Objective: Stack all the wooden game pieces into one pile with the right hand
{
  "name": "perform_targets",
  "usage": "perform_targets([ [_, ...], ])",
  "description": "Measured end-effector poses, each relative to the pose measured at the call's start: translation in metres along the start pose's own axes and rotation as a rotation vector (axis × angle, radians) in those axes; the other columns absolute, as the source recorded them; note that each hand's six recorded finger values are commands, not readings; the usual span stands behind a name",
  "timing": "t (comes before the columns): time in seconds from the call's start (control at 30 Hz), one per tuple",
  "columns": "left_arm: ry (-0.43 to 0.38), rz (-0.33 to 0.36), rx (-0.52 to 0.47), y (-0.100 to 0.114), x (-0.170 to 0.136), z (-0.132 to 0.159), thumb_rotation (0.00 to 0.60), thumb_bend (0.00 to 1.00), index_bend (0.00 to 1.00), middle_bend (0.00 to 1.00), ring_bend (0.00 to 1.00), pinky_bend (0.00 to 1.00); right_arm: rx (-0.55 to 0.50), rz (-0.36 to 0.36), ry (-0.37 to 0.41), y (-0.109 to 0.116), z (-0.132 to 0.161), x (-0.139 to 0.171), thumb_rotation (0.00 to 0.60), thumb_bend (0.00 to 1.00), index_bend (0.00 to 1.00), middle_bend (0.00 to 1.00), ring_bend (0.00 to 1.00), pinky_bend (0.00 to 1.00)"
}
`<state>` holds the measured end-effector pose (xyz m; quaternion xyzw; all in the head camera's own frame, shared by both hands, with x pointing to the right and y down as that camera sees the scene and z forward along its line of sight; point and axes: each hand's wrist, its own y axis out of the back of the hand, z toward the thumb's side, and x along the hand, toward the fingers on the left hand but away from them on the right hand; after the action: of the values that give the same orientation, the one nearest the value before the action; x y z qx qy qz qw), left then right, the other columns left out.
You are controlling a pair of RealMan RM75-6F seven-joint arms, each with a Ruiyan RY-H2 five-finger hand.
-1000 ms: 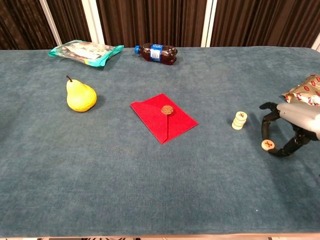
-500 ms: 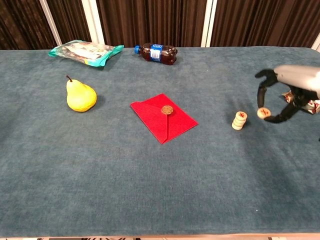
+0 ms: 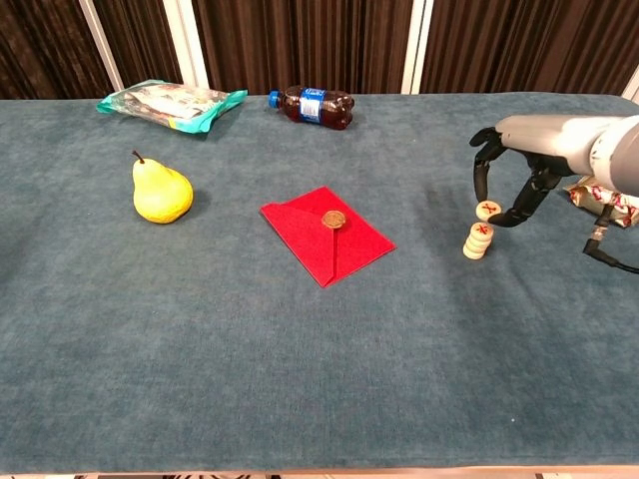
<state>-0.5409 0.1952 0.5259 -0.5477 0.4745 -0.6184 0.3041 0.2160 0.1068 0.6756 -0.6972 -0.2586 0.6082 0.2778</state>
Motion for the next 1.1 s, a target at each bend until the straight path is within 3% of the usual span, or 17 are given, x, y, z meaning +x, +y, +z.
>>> perform_targets([
  [0.37, 0.0, 0.001, 0.0, 0.0, 0.0, 0.0, 0.6, 0.15, 0.07, 0.0, 0.0, 0.0, 0.002, 0.034, -0.02, -0.01, 0.0, -0.01, 0.6, 0.37, 0.53, 0.0, 0.0, 0.0],
  [1.1, 0.003, 0.001, -0.001, 0.0, 0.0, -0.001, 0.6, 0.15, 0.07, 0.0, 0.0, 0.0, 0.003, 0.034, -0.042, -0.014, -0.003, -0.017, 0.6, 0.37, 0.54, 0.0, 0.0, 0.0],
])
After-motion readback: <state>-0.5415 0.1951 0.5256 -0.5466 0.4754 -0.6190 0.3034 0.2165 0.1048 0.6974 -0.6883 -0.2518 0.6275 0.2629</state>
